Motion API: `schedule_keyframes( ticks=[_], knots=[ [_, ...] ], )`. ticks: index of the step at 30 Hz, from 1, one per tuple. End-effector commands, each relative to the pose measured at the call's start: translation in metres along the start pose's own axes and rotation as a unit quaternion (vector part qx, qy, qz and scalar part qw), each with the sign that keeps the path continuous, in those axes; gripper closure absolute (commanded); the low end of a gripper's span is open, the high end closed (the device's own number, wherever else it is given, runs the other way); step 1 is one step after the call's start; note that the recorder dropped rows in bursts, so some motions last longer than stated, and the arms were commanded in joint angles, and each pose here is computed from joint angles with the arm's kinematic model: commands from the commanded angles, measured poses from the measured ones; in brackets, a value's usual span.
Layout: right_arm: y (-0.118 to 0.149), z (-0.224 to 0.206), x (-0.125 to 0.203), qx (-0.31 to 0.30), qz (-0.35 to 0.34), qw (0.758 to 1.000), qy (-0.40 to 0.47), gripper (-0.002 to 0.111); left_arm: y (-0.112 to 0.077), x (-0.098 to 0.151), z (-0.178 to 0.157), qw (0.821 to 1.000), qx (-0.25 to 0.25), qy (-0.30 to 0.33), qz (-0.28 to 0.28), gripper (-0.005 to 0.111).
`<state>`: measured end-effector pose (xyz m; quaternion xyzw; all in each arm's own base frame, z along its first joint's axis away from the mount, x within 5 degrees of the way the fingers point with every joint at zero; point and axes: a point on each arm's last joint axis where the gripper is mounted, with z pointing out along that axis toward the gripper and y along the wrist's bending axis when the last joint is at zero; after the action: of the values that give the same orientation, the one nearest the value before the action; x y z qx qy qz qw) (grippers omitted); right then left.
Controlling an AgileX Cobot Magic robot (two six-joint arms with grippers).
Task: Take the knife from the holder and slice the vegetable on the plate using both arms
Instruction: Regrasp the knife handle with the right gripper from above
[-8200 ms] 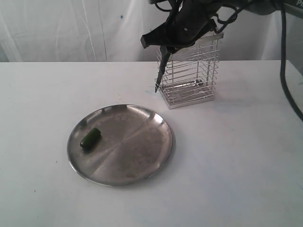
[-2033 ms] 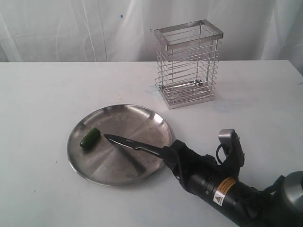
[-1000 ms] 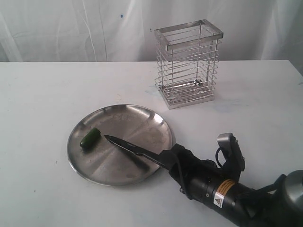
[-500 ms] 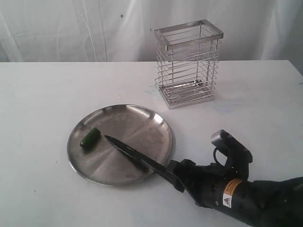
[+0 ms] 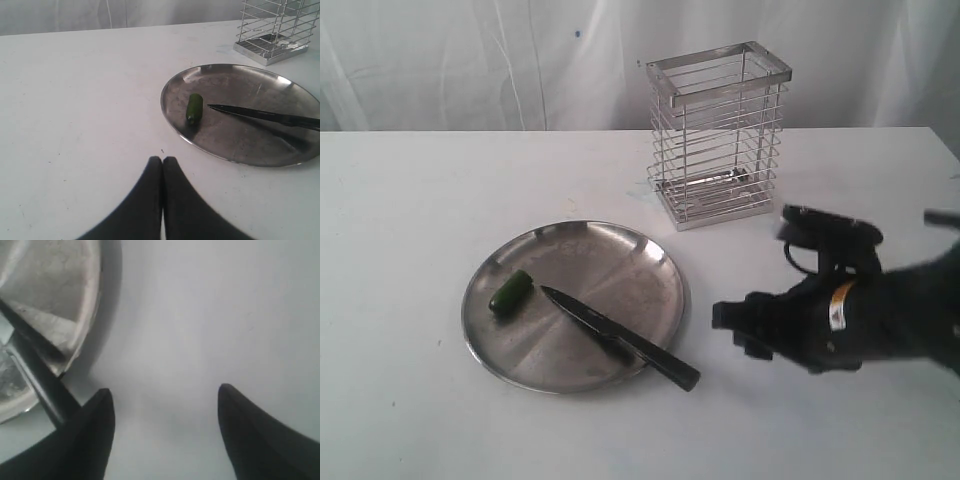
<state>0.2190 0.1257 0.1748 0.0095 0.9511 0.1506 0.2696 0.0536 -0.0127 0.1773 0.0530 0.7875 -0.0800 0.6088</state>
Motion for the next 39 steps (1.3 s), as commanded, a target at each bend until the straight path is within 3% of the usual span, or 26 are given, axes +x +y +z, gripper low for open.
schedule_keyframes(
  ticks=[1,4,7,11,15,17,19,27,32,39],
  knots=[
    [-0.002,-0.027,-0.045,0.066,-0.126,0.987,0.071,0.051,0.000,0.001,0.000,1.000,0.003,-0.001,-0.001,0.107],
    [0.009,-0.037,-0.071,0.031,-0.147,0.982,0.112,0.052,0.000,0.001,0.000,1.000,0.003,-0.001,-0.001,0.107],
    [0.023,-0.035,-0.086,-0.071,-0.140,0.971,0.178,0.057,0.000,0.001,0.000,1.000,0.003,-0.001,-0.001,0.107],
    [0.038,-0.008,-0.109,-0.273,-0.173,0.912,0.252,0.058,0.000,0.001,0.000,1.000,0.003,-0.001,-0.001,0.107],
    [0.024,0.031,-0.105,-0.253,-0.207,0.900,0.290,0.058,0.000,0.001,0.000,1.000,0.003,-0.001,-0.001,0.107],
    [0.020,0.047,-0.112,-0.223,-0.200,0.923,0.242,0.058,0.000,0.001,0.000,1.000,0.003,-0.001,-0.001,0.107],
    [0.019,0.052,-0.112,-0.215,-0.187,0.928,0.239,0.058,0.000,0.001,0.000,1.000,0.003,-0.001,-0.001,0.107],
    [0.018,0.061,-0.095,-0.257,-0.162,0.894,0.329,0.048,0.000,0.001,0.000,1.000,0.003,-0.001,-0.001,0.107],
    [0.022,0.073,-0.092,-0.298,-0.149,0.887,0.320,0.046,0.000,0.001,0.000,1.000,0.003,-0.001,-0.001,0.107],
    [0.019,0.078,-0.089,-0.296,-0.162,0.883,0.326,0.046,0.000,0.001,0.000,1.000,0.003,-0.001,-0.001,0.107]
  ],
)
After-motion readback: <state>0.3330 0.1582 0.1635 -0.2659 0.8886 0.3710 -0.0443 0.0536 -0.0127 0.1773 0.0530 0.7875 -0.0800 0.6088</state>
